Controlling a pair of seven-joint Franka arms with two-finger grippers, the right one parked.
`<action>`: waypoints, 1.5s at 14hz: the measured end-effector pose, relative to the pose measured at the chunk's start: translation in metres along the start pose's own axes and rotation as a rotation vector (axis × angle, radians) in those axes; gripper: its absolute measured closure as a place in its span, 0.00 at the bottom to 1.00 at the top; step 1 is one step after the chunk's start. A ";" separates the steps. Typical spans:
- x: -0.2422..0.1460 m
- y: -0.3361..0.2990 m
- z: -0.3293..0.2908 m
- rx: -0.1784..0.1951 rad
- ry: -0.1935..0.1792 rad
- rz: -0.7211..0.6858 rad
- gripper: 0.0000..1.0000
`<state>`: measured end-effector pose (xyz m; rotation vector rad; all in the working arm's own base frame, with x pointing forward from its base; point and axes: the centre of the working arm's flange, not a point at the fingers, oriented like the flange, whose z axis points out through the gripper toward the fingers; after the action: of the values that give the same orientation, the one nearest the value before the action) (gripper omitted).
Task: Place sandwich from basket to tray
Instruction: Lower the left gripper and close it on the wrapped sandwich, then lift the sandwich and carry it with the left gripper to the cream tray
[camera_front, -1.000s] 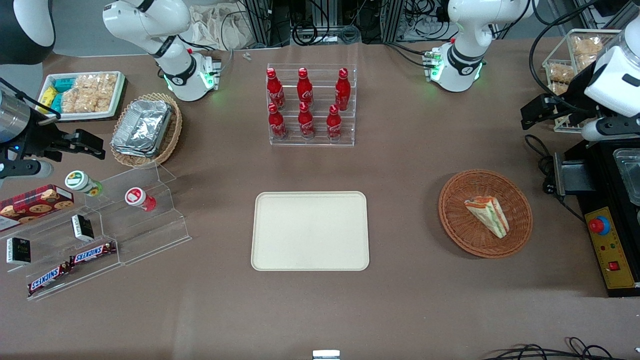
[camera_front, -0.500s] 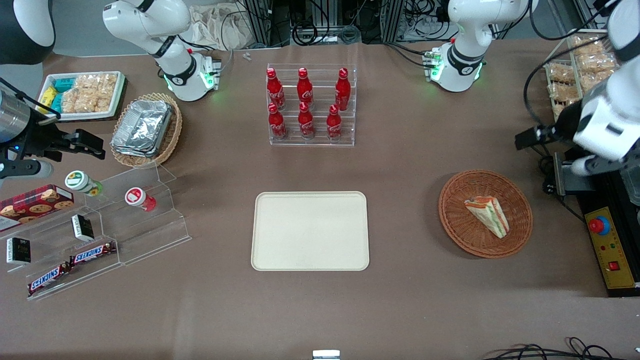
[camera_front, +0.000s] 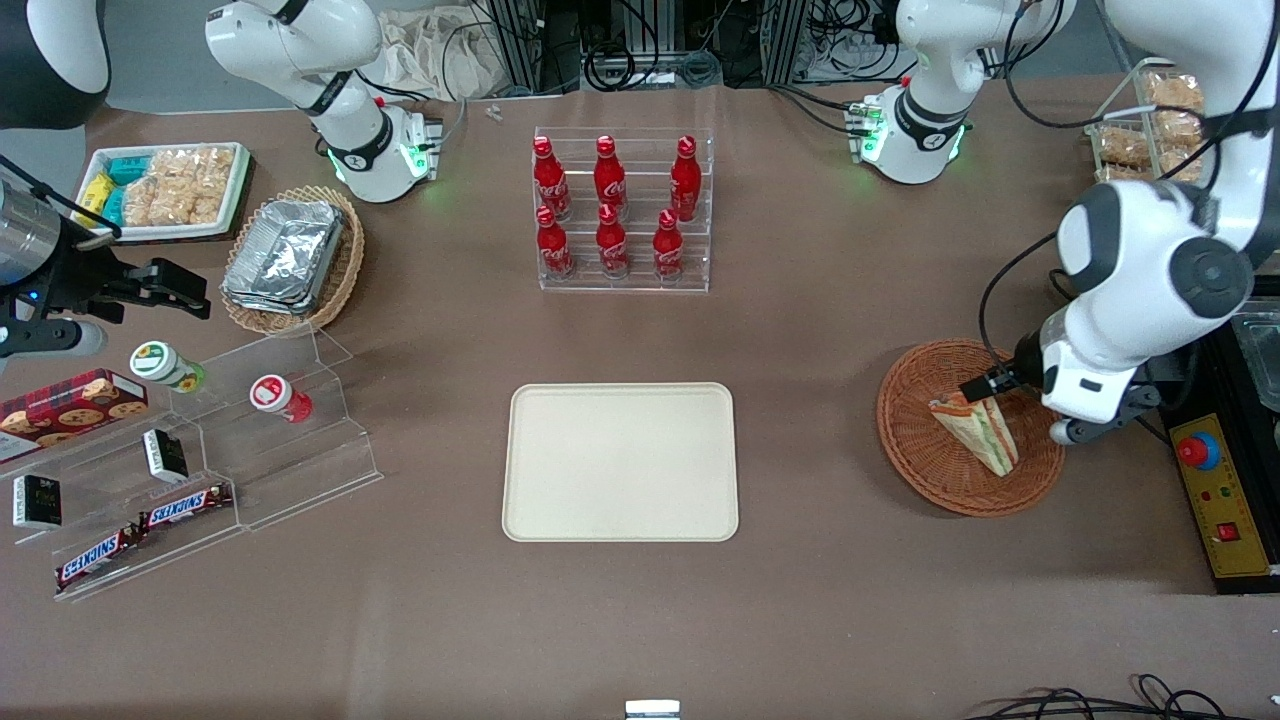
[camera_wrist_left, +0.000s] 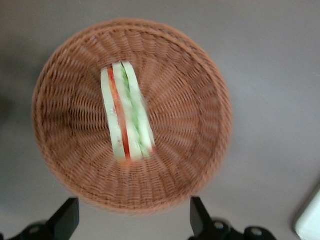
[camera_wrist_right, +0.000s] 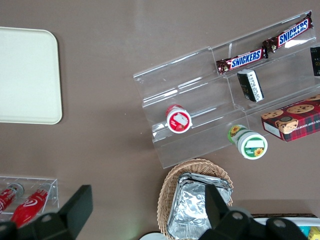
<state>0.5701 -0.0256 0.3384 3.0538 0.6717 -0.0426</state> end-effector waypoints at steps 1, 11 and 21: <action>0.001 -0.011 0.022 0.003 0.018 -0.011 0.00; 0.016 -0.028 0.069 -0.063 0.134 -0.151 0.00; 0.018 -0.023 0.108 -0.009 0.039 -0.183 0.00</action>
<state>0.5745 0.0004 0.2300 2.9817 0.9484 0.0187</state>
